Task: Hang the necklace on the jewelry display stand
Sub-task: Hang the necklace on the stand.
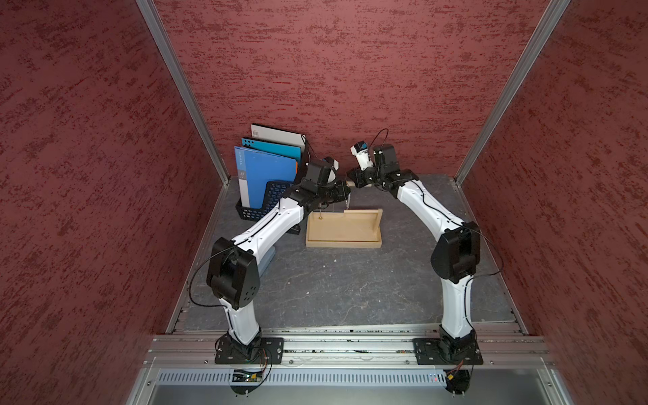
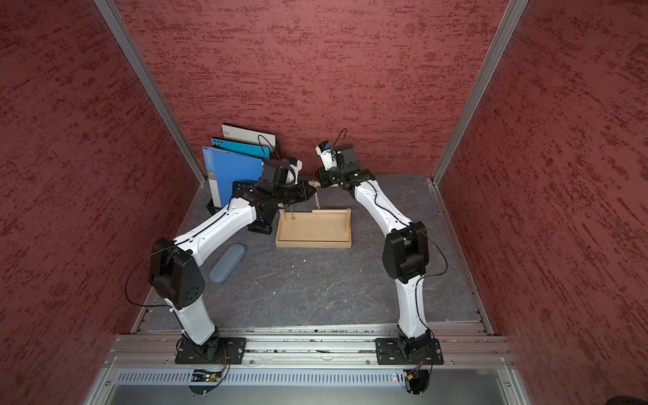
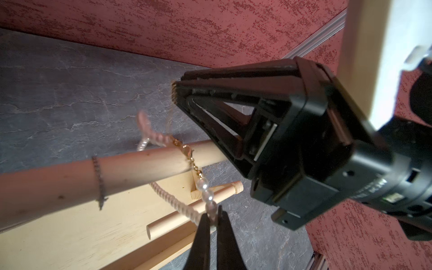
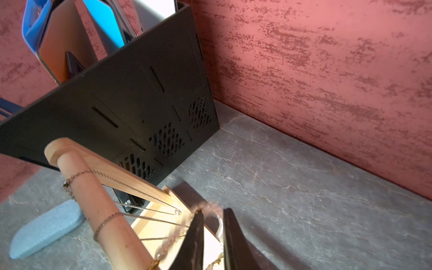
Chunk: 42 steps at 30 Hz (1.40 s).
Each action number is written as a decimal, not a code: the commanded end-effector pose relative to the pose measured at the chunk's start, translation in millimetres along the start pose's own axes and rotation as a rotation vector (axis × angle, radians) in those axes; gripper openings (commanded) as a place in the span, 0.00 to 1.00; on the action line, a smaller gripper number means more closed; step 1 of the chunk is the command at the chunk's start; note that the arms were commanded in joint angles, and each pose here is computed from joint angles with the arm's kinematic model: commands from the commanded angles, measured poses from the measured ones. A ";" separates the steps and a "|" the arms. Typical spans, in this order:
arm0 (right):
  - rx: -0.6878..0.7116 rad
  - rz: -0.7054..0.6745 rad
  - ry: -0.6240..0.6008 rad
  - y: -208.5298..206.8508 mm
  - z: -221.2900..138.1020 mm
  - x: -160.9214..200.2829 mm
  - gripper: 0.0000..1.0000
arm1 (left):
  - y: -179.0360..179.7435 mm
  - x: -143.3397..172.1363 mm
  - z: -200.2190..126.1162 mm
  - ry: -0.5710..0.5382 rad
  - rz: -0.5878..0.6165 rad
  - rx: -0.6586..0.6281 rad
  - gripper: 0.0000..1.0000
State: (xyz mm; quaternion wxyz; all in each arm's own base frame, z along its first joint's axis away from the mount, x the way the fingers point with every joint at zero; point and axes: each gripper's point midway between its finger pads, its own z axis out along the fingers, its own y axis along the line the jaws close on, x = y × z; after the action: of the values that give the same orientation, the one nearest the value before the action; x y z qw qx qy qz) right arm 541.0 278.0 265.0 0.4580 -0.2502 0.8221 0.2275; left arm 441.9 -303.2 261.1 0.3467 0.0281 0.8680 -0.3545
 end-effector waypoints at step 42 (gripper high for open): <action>0.255 -0.014 -0.227 2.2 -152.9 -32.0 0.37 | -13.2 -22.5 -85.3 -0.131 0.151 -0.003 0.28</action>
State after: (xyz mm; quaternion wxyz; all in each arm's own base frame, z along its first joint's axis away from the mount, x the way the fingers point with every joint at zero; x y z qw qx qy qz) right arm 463.0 214.2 348.9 0.5438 -0.2043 0.7958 0.1711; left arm 411.0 -269.0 316.3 0.4073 0.0577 0.8435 -0.3454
